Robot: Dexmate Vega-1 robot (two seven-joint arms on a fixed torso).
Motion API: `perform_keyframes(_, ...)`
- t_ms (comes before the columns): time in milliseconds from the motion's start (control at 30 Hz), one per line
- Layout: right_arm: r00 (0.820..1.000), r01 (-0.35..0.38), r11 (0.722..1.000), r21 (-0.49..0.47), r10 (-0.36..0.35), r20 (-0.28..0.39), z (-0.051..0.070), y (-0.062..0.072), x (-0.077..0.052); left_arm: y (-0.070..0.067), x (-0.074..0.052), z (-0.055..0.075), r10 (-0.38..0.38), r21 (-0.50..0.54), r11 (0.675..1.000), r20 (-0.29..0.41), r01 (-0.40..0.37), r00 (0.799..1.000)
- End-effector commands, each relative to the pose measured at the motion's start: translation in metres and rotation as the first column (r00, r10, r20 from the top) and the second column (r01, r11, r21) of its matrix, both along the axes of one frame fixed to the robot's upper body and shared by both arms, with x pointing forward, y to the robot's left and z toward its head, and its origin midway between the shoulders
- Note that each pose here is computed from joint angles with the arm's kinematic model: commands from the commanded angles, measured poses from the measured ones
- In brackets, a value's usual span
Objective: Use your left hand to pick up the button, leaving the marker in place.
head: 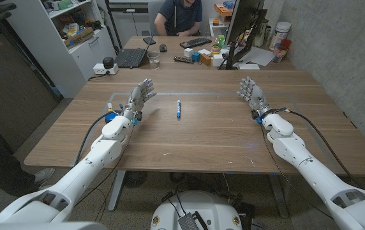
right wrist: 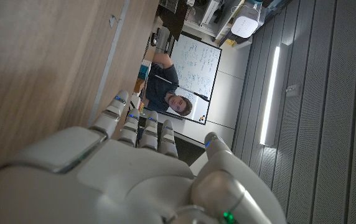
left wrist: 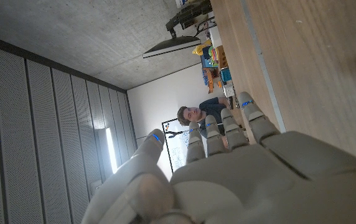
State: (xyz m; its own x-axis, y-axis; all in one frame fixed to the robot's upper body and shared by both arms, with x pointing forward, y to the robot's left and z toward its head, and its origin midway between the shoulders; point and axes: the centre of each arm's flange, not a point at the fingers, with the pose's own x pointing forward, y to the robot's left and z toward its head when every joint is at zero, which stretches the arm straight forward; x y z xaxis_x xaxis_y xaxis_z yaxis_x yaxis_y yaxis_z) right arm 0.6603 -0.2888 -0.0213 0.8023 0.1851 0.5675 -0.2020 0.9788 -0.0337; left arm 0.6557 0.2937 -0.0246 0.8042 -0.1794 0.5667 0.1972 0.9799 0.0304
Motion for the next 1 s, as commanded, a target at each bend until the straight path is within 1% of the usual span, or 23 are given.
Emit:
perform_keyframes(33, 1.000, 0.004, 1.000, -0.015, -0.004, -0.018, -0.005, -0.001, 0.007, 0.005, -0.001, 0.002, 0.011, 0.017, 1.000, 0.014, -0.011, 1.000)
perform_keyframes(167, 1.000, 0.001, 1.000, -0.014, -0.001, -0.015, -0.005, -0.001, 0.007, 0.008, -0.007, 0.005, 0.037, 0.034, 0.999, 0.032, -0.038, 0.999)
perform_keyframes(233, 1.000, -0.001, 1.000, -0.012, 0.001, -0.014, -0.005, 0.000, 0.007, 0.011, -0.010, 0.008, 0.070, 0.063, 0.995, 0.047, -0.073, 0.996)
perform_keyframes(333, 1.000, 0.001, 1.000, -0.016, -0.001, -0.013, -0.005, 0.001, 0.008, 0.013, -0.013, 0.009, 0.070, 0.058, 0.996, 0.049, -0.073, 0.996)
perform_keyframes(367, 1.000, -0.006, 1.000, -0.018, 0.006, -0.015, -0.004, 0.003, 0.009, 0.015, -0.016, 0.010, 0.065, 0.051, 0.996, 0.060, -0.068, 0.996)
perform_keyframes(433, 1.000, -0.005, 1.000, -0.021, 0.005, -0.012, -0.003, 0.004, 0.009, 0.018, -0.021, 0.013, 0.092, 0.070, 0.993, 0.073, -0.097, 0.993)
perform_keyframes(467, 1.000, -0.005, 1.000, -0.021, 0.005, -0.012, -0.003, 0.004, 0.009, 0.018, -0.021, 0.013, 0.093, 0.070, 0.993, 0.073, -0.098, 0.993)
perform_keyframes(500, 1.000, -0.008, 1.000, -0.021, 0.008, -0.008, -0.002, 0.006, 0.008, 0.021, -0.025, 0.015, 0.093, 0.070, 0.993, 0.079, -0.099, 0.993)
perform_keyframes(667, 1.000, -0.005, 1.000, -0.030, 0.005, -0.001, 0.000, 0.008, 0.007, 0.029, -0.036, 0.020, 0.150, 0.103, 0.982, 0.112, -0.161, 0.982)
perform_keyframes(867, 1.000, -0.007, 0.999, -0.032, 0.007, 0.005, 0.002, 0.009, 0.005, 0.040, -0.047, 0.028, 0.174, 0.099, 0.977, 0.142, -0.189, 0.974)
perform_keyframes(1000, 1.000, -0.007, 0.999, -0.034, 0.008, 0.009, 0.003, 0.009, 0.004, 0.045, -0.056, 0.035, 0.204, 0.114, 0.968, 0.169, -0.225, 0.964)
